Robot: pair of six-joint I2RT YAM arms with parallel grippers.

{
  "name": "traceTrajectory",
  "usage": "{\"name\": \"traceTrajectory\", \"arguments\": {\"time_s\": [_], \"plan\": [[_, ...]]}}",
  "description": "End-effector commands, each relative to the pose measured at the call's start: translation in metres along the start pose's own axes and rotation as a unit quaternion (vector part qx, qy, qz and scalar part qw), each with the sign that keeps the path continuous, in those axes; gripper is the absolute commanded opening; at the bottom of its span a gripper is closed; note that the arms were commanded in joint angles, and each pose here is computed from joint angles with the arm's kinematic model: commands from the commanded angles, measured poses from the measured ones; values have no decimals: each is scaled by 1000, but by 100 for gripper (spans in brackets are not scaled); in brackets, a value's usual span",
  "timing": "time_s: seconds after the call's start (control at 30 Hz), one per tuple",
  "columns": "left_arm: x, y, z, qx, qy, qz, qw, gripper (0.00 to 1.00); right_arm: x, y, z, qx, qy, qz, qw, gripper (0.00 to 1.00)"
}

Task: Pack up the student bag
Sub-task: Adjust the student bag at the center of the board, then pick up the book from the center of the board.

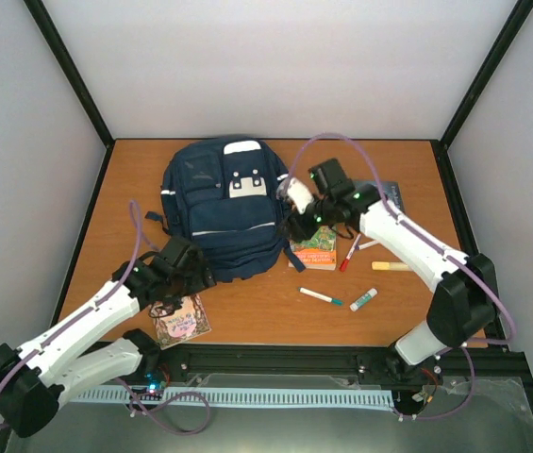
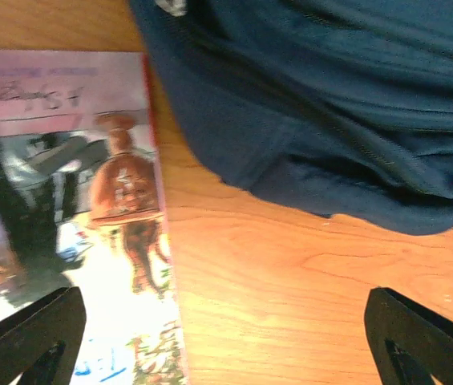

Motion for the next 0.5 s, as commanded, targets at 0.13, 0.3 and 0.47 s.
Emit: {"name": "traceTrajectory", "arguments": {"time_s": [0.13, 0.3, 0.47], "plan": [[20, 36, 2, 106, -31, 32, 993, 100, -56, 99, -16, 152, 24, 140, 978, 65], [33, 51, 0, 161, -46, 61, 984, 100, -74, 103, -22, 171, 25, 142, 975, 64], [41, 64, 0, 200, -74, 77, 974, 100, -83, 99, -22, 144, 5, 168, 975, 66]]}}
Point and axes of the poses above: each gripper's point midway between its finger pads, its own z axis back along the fingers, its own y axis along the line the jaws close on, x = y × z, the point moved 5 cm from there along z, back along the fingers, and after that the axes turned 1 degree about z, right-handed, at the moved point
